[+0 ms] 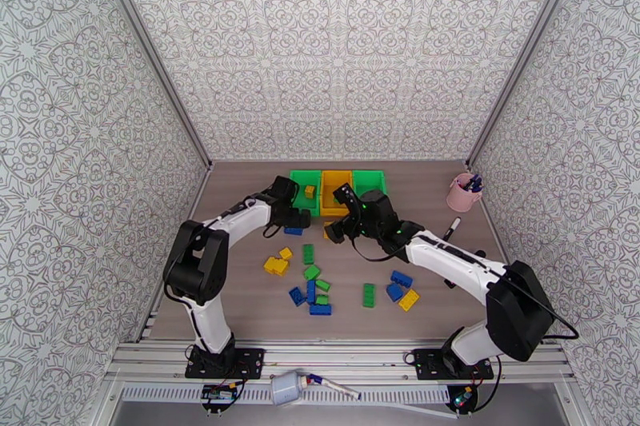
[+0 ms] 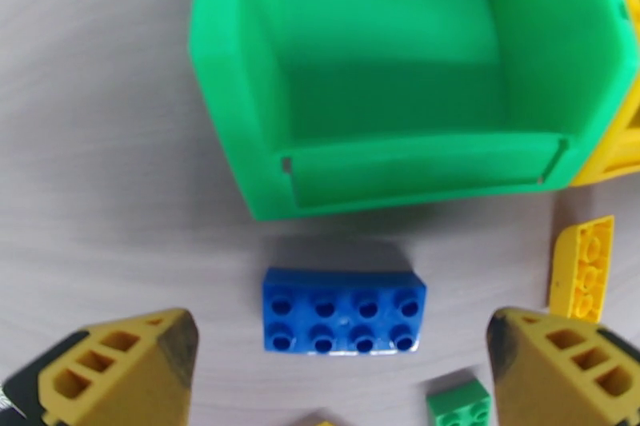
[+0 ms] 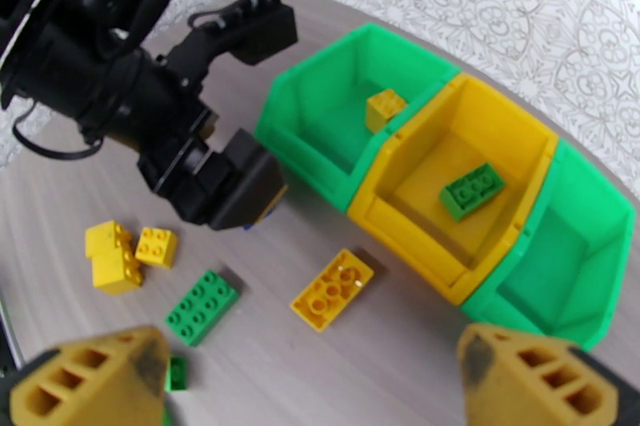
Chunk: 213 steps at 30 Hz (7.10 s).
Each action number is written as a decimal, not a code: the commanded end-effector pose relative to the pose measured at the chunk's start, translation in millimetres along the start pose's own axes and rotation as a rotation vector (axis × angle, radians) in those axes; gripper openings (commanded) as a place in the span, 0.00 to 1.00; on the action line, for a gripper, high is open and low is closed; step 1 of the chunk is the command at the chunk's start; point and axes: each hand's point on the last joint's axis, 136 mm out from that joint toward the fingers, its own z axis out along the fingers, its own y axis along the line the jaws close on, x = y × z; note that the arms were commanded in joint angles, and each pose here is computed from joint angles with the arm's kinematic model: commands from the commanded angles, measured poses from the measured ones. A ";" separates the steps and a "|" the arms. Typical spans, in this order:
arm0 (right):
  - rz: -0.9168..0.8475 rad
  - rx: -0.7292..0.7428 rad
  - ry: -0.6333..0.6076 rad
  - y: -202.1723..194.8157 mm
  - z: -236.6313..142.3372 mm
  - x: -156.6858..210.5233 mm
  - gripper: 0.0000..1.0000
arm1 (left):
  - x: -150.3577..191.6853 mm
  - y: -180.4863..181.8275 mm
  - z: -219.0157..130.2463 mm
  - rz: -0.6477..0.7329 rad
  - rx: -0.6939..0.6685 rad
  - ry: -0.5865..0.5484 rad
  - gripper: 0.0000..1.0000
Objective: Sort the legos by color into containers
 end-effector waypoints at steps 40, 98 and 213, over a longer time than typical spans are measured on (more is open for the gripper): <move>0.062 0.113 -0.146 -15.5 -36.4 -21.1 1.00 | -55.7 -63.9 -62.6 0.050 0.167 -0.253 0.62; 0.253 0.425 -0.249 -79.0 -144.8 28.6 1.00 | -179.5 -271.3 -14.8 0.346 0.632 -0.458 0.76; 0.413 0.455 0.003 -190.4 42.9 -15.8 0.89 | 38.5 -103.2 -144.8 0.448 0.379 -0.544 1.00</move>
